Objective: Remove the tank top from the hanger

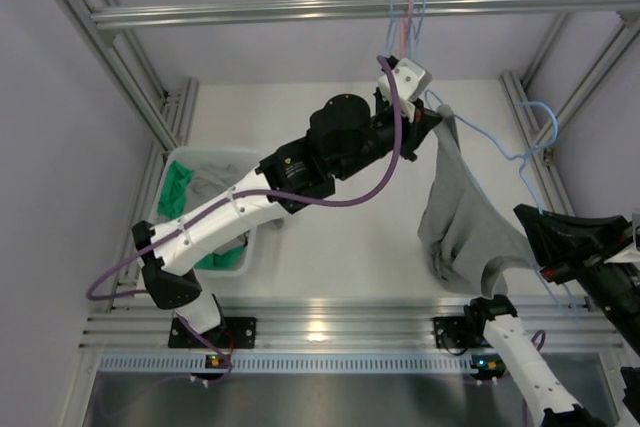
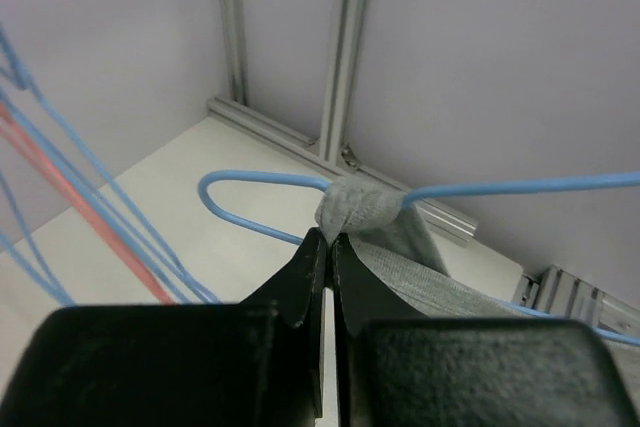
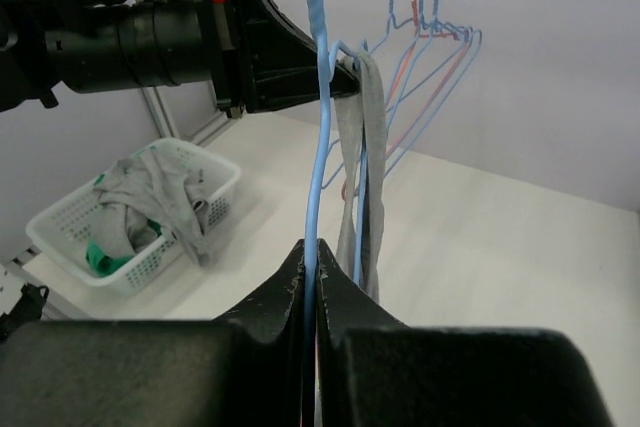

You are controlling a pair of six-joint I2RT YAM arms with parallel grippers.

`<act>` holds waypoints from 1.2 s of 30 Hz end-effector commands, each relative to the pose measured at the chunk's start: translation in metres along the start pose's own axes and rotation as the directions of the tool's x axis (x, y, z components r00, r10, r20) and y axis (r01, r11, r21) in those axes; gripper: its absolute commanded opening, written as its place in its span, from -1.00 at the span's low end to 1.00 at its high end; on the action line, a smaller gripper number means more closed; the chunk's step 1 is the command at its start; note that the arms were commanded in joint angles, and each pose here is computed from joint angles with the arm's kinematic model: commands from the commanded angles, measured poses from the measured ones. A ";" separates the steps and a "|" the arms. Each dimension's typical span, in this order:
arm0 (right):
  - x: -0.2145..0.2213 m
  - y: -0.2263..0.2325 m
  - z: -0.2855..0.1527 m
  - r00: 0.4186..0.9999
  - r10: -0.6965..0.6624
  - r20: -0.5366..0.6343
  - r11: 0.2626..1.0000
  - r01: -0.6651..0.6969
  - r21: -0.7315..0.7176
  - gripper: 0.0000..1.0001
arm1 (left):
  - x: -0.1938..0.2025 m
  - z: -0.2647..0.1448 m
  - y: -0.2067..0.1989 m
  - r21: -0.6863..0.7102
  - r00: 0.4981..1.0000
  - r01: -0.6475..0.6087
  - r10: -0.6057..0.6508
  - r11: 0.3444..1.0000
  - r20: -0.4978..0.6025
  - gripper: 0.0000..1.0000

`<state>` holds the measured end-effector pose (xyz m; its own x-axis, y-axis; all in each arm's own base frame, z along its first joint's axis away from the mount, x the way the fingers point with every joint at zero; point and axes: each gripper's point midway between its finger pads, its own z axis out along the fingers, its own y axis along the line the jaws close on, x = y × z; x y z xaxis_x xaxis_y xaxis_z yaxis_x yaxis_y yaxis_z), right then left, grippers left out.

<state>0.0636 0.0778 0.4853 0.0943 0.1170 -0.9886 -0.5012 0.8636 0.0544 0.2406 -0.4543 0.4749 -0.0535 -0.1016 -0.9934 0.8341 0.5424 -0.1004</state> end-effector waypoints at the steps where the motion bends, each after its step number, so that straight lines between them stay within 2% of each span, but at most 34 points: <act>1: 0.007 -0.006 0.007 0.997 -0.052 -0.054 0.998 0.051 -0.032 -1.00 | -0.055 -0.039 0.036 -0.189 0.986 0.079 -0.050 0.979 0.156 -1.00; 3: 0.014 -0.005 0.006 0.992 -0.095 -0.080 0.993 0.089 -0.082 -1.00 | -0.059 -0.053 0.059 -0.317 0.979 0.131 -0.073 0.939 0.188 -1.00; 6: 0.014 0.004 -0.002 0.988 -0.129 -0.086 0.977 0.112 -0.179 -1.00 | -0.064 -0.074 0.080 -0.415 0.970 0.179 -0.088 0.892 0.228 -1.00; 11: 0.007 0.028 -0.018 0.987 -0.157 -0.042 0.924 0.132 -0.360 -1.00 | -0.075 -0.101 0.088 -0.441 0.960 0.208 -0.096 0.873 0.264 -1.00; 22: 0.002 0.032 -0.017 0.981 -0.191 -0.019 0.891 0.165 -0.423 -1.00 | -0.083 -0.137 0.095 -0.449 0.952 0.223 -0.094 0.866 0.291 -1.00; 24: -0.005 0.031 -0.016 0.983 -0.182 0.000 0.895 0.165 -0.415 -1.00 | -0.086 -0.145 0.087 -0.392 0.948 0.227 -0.111 0.892 0.297 -1.00; 25: -0.017 0.035 -0.009 0.989 -0.141 0.047 0.899 0.147 -0.413 -1.00 | -0.074 -0.144 0.081 -0.362 0.954 0.218 -0.120 0.906 0.273 -1.00; 27: -0.031 0.050 -0.008 0.990 -0.084 0.117 0.870 0.130 -0.475 -1.00 | -0.072 -0.150 0.052 -0.189 0.959 0.191 -0.142 0.963 0.247 -1.00; 28: -0.027 0.057 0.001 0.996 -0.008 0.086 0.862 0.050 -0.504 -1.00 | -0.054 -0.148 0.039 -0.123 0.968 0.177 -0.151 0.977 0.200 -1.00; 29: -0.047 0.068 0.007 0.987 0.022 0.159 0.825 0.072 -0.561 -1.00 | -0.047 -0.151 0.009 0.046 0.976 0.150 -0.155 0.988 0.155 -1.00; 30: -0.052 0.074 0.012 0.984 0.053 0.170 0.807 0.058 -0.588 -1.00 | -0.043 -0.158 -0.006 0.137 0.979 0.139 -0.157 0.981 0.133 -1.00; 31: -0.050 0.078 0.024 0.985 0.118 0.127 0.791 -0.016 -0.612 -1.00 | -0.025 -0.160 -0.024 0.232 0.984 0.137 -0.159 0.963 0.075 -1.00; 32: -0.065 0.085 0.034 0.973 0.145 0.180 0.762 0.006 -0.647 -1.00 | -0.014 -0.165 -0.039 0.312 0.987 0.141 -0.160 0.940 0.035 -1.00; 33: -0.069 0.087 0.042 0.967 0.177 0.184 0.751 -0.012 -0.661 -1.00 | -0.004 -0.175 -0.059 0.427 0.988 0.146 -0.155 0.893 -0.014 -1.00; 34: -0.064 0.088 0.054 0.960 0.240 0.143 0.735 -0.084 -0.673 -1.00 | 0.005 -0.178 -0.068 0.466 0.986 0.164 -0.160 0.870 -0.047 -1.00; 35: -0.067 0.086 0.064 0.949 0.274 0.159 0.738 -0.101 -0.667 -1.00 | 0.027 -0.179 -0.072 0.480 0.983 0.182 -0.154 0.858 -0.096 -1.00; 36: -0.084 0.086 0.068 0.920 0.319 0.227 0.728 -0.085 -0.680 -1.00 | 0.037 -0.182 -0.073 0.481 0.981 0.192 -0.154 0.856 -0.118 -1.00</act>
<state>0.0728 0.1657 0.5229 0.0641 0.2804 -0.9577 -0.9168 0.3956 0.0545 0.1287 -0.3323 0.4584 -0.1835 -0.1712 -0.9680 0.9225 0.3103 -0.2298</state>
